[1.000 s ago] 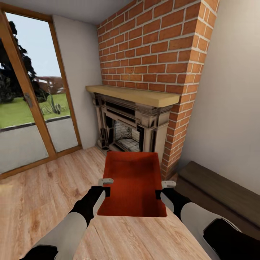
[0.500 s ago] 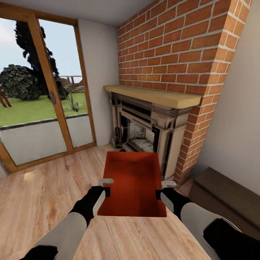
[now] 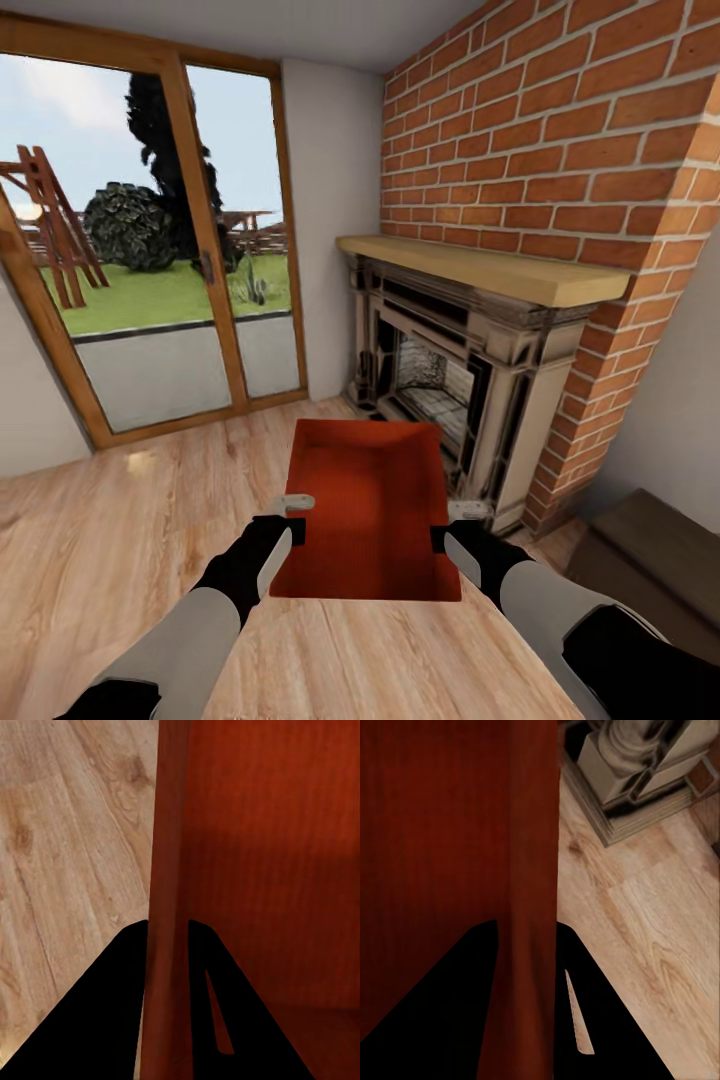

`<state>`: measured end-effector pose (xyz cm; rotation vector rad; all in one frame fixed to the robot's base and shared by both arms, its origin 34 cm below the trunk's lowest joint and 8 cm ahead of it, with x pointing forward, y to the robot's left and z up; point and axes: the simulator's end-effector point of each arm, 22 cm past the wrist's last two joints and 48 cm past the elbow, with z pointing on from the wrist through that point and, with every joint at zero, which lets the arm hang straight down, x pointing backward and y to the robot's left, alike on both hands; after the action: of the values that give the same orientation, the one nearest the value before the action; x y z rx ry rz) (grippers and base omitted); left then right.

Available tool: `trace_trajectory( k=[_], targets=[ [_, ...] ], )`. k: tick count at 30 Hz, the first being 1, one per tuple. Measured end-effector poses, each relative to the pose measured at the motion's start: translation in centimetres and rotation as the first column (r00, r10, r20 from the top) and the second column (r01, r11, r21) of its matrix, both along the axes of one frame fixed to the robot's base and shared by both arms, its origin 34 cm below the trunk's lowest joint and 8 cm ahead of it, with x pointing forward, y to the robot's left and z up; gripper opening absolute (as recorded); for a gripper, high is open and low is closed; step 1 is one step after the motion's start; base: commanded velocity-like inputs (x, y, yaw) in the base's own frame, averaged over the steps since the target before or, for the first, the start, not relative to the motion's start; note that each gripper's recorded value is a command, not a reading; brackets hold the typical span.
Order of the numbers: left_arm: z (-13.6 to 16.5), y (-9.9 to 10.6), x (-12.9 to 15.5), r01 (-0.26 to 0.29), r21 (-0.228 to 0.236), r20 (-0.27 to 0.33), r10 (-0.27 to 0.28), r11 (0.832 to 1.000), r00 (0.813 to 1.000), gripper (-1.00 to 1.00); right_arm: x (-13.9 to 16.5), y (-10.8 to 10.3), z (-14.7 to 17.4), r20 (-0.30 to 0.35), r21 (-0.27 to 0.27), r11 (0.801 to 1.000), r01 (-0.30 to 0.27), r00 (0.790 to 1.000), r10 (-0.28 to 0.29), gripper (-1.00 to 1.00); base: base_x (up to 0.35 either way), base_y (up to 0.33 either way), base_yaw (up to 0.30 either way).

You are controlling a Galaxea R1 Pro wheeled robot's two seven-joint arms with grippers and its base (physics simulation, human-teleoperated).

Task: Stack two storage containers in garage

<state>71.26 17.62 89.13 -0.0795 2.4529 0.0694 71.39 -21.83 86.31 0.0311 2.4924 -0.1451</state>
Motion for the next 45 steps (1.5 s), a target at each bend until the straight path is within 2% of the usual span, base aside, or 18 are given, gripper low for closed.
trace_trajectory(
  k=[45],
  targets=[
    [0.04,0.06,0.03,-0.001,0.0,0.001,0.001,1.0,1.0,-1.0,0.04,0.06,0.05,0.002,0.0,1.0,-0.001,1.0,0.001,-1.0,0.0,0.0,0.3]
  ],
)
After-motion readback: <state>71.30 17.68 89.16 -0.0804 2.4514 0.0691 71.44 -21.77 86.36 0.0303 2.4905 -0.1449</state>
